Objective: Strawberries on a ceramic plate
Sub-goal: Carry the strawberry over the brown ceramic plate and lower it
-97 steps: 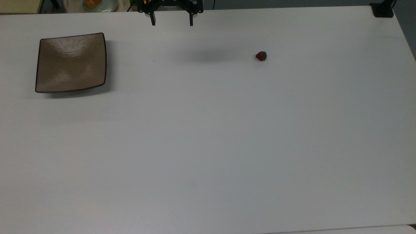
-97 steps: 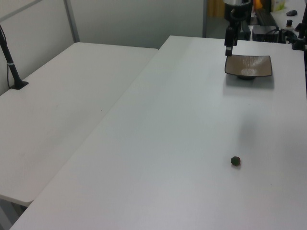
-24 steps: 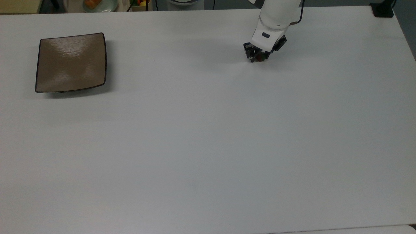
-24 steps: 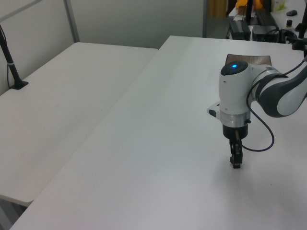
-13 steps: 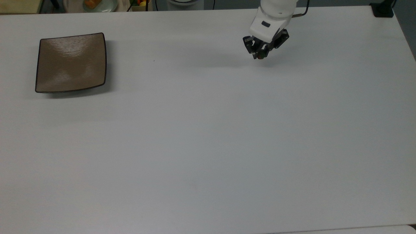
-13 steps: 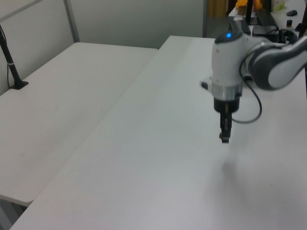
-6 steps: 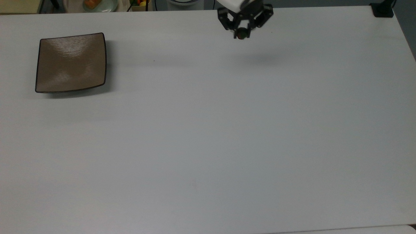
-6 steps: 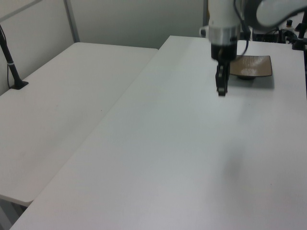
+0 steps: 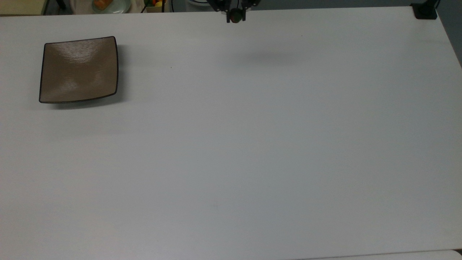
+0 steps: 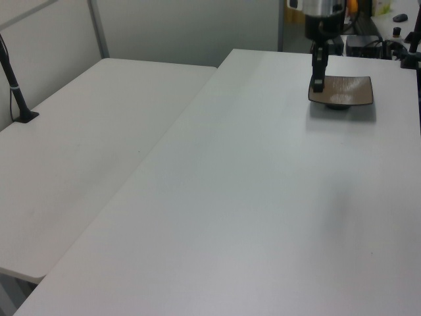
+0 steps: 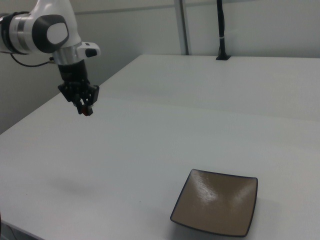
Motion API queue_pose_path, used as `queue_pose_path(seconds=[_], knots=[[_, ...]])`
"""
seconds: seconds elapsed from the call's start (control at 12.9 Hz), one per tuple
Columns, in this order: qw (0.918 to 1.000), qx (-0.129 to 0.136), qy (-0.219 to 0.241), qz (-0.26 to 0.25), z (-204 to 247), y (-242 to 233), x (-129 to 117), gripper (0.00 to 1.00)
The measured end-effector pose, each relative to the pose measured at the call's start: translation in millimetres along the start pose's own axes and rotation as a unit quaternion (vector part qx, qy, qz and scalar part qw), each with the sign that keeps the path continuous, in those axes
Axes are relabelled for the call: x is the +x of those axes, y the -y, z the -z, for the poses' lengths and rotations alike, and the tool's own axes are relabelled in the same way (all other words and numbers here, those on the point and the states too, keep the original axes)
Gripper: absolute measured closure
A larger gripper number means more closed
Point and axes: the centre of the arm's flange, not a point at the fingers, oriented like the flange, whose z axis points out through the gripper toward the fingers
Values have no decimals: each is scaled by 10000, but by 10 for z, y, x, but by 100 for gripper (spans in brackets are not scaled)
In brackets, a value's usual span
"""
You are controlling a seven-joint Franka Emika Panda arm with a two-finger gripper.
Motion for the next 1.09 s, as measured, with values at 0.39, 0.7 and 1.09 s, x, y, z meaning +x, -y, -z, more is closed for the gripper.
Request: queue_pose_path(seconds=[0.39, 0.7, 1.09], knots=[[9991, 30, -43, 409, 50, -983, -77, 67], [9977, 75, -53, 674, 32, -2008, -319, 67], [9970, -44, -165, 756, -216, -3087, -560, 67]])
